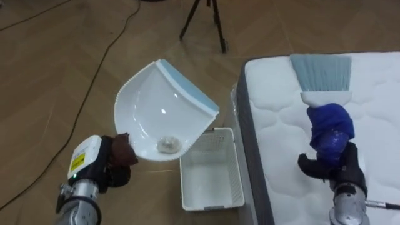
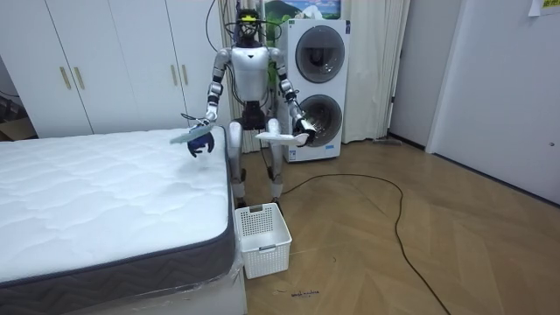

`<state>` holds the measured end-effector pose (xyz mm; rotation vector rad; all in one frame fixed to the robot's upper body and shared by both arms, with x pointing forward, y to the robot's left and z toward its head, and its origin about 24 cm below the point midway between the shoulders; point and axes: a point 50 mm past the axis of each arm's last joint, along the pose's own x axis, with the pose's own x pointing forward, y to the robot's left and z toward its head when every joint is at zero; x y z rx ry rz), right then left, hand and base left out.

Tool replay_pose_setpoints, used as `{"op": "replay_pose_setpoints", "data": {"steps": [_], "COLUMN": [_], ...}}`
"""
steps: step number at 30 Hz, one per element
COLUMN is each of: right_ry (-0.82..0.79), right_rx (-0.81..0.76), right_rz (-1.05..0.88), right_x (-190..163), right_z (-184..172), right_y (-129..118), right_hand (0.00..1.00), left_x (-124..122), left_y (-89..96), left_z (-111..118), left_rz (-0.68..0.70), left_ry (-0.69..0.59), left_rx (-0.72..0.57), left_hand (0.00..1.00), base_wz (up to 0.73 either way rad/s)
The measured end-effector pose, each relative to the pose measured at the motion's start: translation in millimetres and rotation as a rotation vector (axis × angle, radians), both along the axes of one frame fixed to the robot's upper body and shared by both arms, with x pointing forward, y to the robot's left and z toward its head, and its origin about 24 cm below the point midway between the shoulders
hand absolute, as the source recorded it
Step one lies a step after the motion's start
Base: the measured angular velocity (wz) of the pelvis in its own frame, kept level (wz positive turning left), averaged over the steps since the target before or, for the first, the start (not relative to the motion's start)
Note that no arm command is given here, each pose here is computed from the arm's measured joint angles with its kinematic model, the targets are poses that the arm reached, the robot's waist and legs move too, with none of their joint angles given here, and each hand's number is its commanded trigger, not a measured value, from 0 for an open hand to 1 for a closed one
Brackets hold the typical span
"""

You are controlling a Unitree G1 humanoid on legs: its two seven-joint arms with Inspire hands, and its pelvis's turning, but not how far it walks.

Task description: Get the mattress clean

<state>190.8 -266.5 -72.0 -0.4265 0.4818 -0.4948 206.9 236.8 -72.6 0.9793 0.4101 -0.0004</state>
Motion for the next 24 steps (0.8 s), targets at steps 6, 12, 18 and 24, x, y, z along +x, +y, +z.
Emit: {"op": "replay_pose_setpoints", "data": {"steps": [6,12,18,24], "right_ry": [0.067,0.07,0.079,0.056], "right_rx": [-0.023,-0.037,-0.04,-0.061], "right_rz": [-0.034,-0.051,-0.047,-0.037], "right_x": [-11,-12,-13,-8], "right_z": [-11,-11,-13,-7], "right_y": [-6,-7,-7,-9], "right_hand": [0.0,0.0,0.0,0.0], "left_x": [4,26,46,70], "left_y": [5.7,30.6,46.4,49.5], "left_z": [-4,12,32,54], "left_rz": [0.008,-0.016,-0.078,-0.126], "left_ry": [0.043,0.041,0.045,0.001], "left_rx": [0.027,0.144,0.283,0.37], "left_hand": [1.0,1.0,1.0,1.0], "base_wz": [0.26,0.18,0.08,0.09]}}
